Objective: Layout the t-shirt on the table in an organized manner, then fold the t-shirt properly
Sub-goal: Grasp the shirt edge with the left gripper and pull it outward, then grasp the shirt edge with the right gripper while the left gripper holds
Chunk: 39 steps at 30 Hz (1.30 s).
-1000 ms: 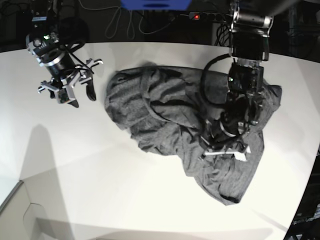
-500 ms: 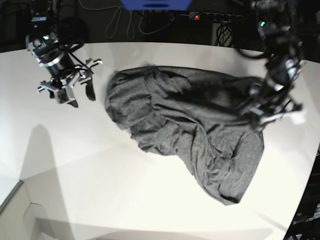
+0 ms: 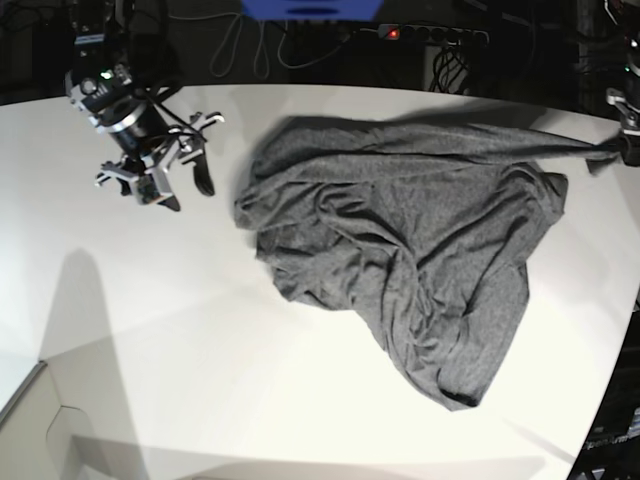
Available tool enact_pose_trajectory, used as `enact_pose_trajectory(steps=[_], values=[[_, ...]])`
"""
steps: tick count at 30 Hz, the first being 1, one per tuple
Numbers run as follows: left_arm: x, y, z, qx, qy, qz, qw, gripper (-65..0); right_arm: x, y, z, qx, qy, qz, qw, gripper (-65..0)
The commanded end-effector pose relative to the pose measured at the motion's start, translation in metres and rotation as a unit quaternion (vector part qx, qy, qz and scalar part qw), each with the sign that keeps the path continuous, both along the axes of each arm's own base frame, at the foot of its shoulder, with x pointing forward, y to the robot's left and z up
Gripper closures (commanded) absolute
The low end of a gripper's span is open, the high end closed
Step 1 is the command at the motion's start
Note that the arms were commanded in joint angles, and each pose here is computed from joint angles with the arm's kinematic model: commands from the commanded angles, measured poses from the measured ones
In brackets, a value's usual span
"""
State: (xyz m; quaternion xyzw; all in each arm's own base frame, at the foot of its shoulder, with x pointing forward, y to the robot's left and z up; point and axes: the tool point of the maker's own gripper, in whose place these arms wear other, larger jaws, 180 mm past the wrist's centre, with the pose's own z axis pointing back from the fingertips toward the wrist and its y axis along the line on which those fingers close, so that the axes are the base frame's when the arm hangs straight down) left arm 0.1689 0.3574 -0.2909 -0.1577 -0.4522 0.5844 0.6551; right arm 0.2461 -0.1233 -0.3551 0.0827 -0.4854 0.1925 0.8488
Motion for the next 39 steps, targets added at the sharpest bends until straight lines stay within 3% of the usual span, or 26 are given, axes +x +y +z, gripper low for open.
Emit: enact_pose_trajectory(steps=[1, 8, 10, 16, 18, 22, 25, 31, 35, 39], values=[[0.005, -0.009, 0.006, -0.038, -0.024, -0.007, 0.999, 0.0, 0.004, 0.005, 0.011, 0.014, -0.021, 0.004, 0.9997, -32.7], [0.002, -0.029, -0.009, -0.086, -0.015, -0.026, 0.996, -3.0, 0.003, 0.009, 0.011, 0.016, -0.02, 0.008, 0.9996, -43.0], [0.006, -0.033, -0.011, -0.101, -0.017, -0.033, 0.994, -9.8, 0.002, 0.007, 0.01, 0.014, -0.018, 0.008, 0.9997, -43.6], [0.011, -0.036, -0.01, -0.109, -0.023, -0.041, 0.993, -38.8, -0.003, 0.006, 0.008, 0.012, -0.012, 0.009, 0.9998, -43.6], [0.013, -0.036, -0.008, -0.109, -0.027, -0.041, 0.993, -43.2, -0.002, 0.007, 0.009, 0.012, -0.015, 0.009, 0.9998, -43.6], [0.043, -0.038, 0.009, -0.106, -0.073, -0.049, 0.99, -43.4, 0.001, 0.007, 0.012, 0.013, -0.021, 0.009, 0.9997, -43.7], [0.076, -0.052, -0.003, -0.12, -0.073, -0.069, 0.988, -43.4, 0.014, 0.005, 0.021, 0.011, -0.039, 0.007, 0.9992, -44.0], [0.135, -0.088, -0.05, -0.111, -0.004, -0.119, 0.987, -43.4, 0.057, 0.006, 0.048, -0.004, -0.068, 0.008, 0.9976, -44.0], [0.148, -0.093, -0.089, -0.096, 0.064, -0.125, 0.985, -43.4, 0.079, 0.034, 0.046, -0.021, -0.043, 0.074, 0.9961, -44.0], [0.142, -0.078, -0.098, -0.086, 0.082, -0.107, 0.987, -43.4, 0.09, 0.059, 0.028, -0.031, 0.003, 0.126, 0.9915, -44.0]])
